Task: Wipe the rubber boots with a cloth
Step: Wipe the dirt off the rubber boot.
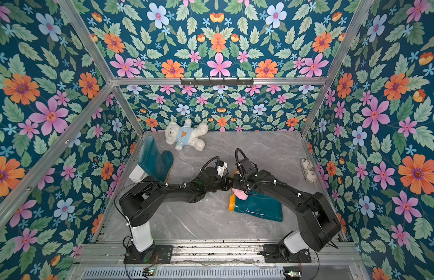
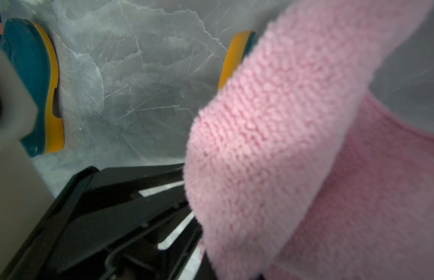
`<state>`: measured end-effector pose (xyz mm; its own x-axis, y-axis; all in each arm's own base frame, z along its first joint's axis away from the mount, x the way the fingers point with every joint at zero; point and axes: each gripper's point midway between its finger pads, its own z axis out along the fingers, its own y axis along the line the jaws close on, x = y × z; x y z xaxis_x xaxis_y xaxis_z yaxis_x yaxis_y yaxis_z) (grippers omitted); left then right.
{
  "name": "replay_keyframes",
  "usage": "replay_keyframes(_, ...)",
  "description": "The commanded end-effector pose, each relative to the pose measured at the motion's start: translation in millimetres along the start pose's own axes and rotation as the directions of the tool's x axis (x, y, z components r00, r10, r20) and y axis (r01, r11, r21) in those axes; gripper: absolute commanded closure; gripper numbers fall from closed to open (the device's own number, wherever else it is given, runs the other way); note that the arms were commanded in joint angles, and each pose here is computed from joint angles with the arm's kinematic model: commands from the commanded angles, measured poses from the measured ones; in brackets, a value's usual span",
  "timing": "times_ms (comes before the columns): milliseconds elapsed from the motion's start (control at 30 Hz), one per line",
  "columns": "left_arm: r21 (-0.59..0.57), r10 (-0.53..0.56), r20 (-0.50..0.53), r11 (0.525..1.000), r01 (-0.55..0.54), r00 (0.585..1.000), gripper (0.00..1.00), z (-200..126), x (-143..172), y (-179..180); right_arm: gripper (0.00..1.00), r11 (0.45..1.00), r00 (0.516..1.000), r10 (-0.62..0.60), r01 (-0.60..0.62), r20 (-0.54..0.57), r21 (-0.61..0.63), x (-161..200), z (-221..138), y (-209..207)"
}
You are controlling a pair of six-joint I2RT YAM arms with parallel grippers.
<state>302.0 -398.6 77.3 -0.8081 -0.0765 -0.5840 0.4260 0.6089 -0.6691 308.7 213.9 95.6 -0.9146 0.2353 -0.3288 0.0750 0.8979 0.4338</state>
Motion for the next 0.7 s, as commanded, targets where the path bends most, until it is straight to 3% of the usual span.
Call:
replay_keyframes(0, -0.218, -0.07, -0.185, 0.975, 0.029, 0.98, 0.93, -6.7, 55.1, 55.7, 1.0, 0.999, 0.977, 0.006, 0.004, 0.215, -0.047, -59.3, 2.7, 10.0)
replay_keyframes(267, -0.212, -0.069, -0.189, 0.977, 0.028, 0.98, 0.94, -5.8, 56.2, 54.7, 1.0, 0.996, 0.972, 0.046, -0.028, 0.23, -0.079, -79.2, 11.3, 9.5)
replay_keyframes(667, -0.215, -0.07, -0.19, 0.976, 0.028, 0.979, 0.94, -6.1, 57.3, 56.2, 1.0, 0.996, 0.965, 0.069, -0.051, 0.253, -0.075, -74.7, -1.9, -3.0)
